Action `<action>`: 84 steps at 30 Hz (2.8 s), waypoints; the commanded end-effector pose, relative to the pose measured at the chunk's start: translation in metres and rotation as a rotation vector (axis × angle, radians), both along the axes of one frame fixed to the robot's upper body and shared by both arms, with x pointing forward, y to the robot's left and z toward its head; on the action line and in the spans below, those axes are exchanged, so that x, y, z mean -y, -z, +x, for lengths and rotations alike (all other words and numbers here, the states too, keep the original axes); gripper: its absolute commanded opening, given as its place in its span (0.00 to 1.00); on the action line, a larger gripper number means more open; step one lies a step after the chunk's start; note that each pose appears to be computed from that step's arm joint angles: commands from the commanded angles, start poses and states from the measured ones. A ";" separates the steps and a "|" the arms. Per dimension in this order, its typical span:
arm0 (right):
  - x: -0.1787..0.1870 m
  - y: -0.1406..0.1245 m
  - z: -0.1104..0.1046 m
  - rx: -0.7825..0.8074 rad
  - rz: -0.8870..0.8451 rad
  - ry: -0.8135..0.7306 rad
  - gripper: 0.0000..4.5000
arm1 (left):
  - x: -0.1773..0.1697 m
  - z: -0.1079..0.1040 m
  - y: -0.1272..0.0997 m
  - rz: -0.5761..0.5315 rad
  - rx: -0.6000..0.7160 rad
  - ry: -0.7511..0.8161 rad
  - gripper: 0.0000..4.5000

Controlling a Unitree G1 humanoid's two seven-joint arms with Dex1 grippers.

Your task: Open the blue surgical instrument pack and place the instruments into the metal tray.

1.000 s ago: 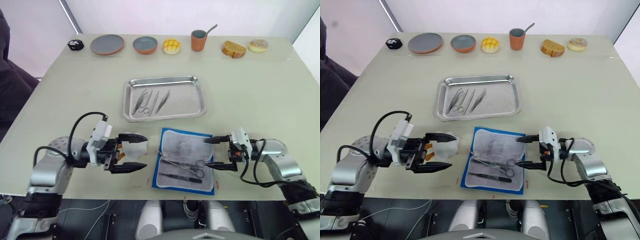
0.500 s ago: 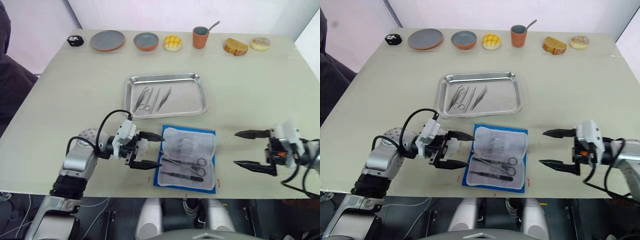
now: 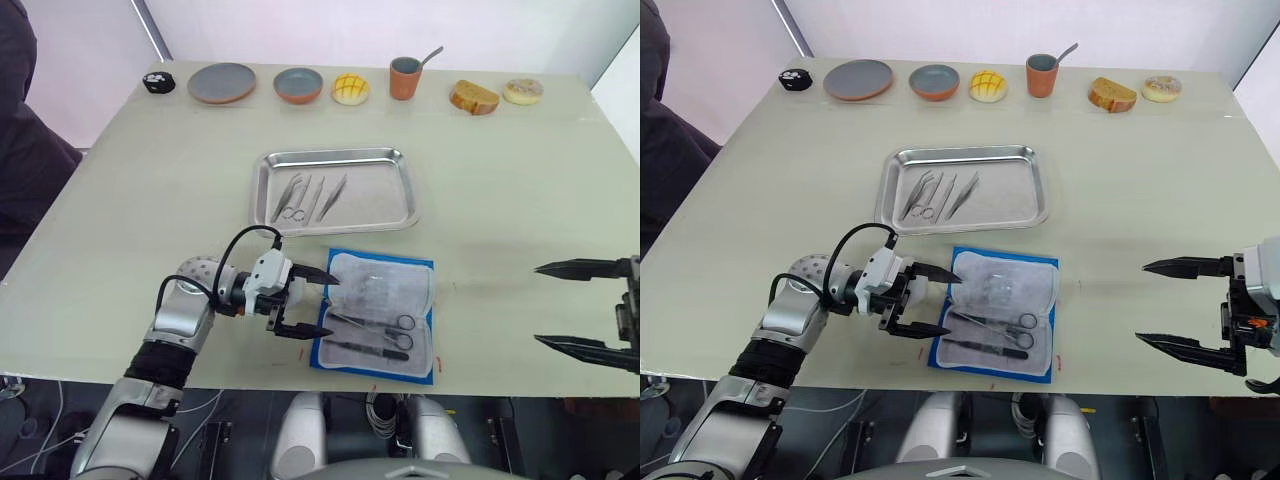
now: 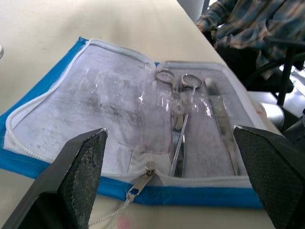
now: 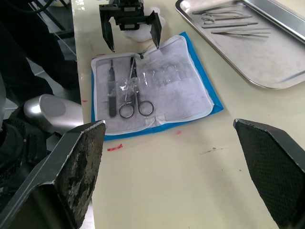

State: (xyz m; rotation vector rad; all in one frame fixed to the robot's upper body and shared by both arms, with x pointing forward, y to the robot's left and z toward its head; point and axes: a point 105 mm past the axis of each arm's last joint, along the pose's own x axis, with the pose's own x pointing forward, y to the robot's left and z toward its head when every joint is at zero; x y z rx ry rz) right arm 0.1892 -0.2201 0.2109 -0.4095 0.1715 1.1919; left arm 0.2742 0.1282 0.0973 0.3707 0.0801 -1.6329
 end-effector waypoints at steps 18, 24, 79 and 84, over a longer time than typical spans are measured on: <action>-0.029 -0.021 -0.006 0.044 0.016 -0.085 1.00 | 0.037 -0.002 0.049 0.143 -0.039 0.149 1.00; -0.028 -0.019 -0.008 0.033 -0.001 -0.062 1.00 | 0.037 -0.012 0.058 0.162 -0.051 0.164 1.00; -0.148 0.104 0.049 -0.107 -0.338 -0.093 0.49 | 0.034 -0.003 0.045 0.137 -0.034 0.026 1.00; -0.152 0.110 0.050 -0.125 -0.328 -0.088 0.49 | 0.033 -0.002 0.045 0.138 -0.033 0.021 1.00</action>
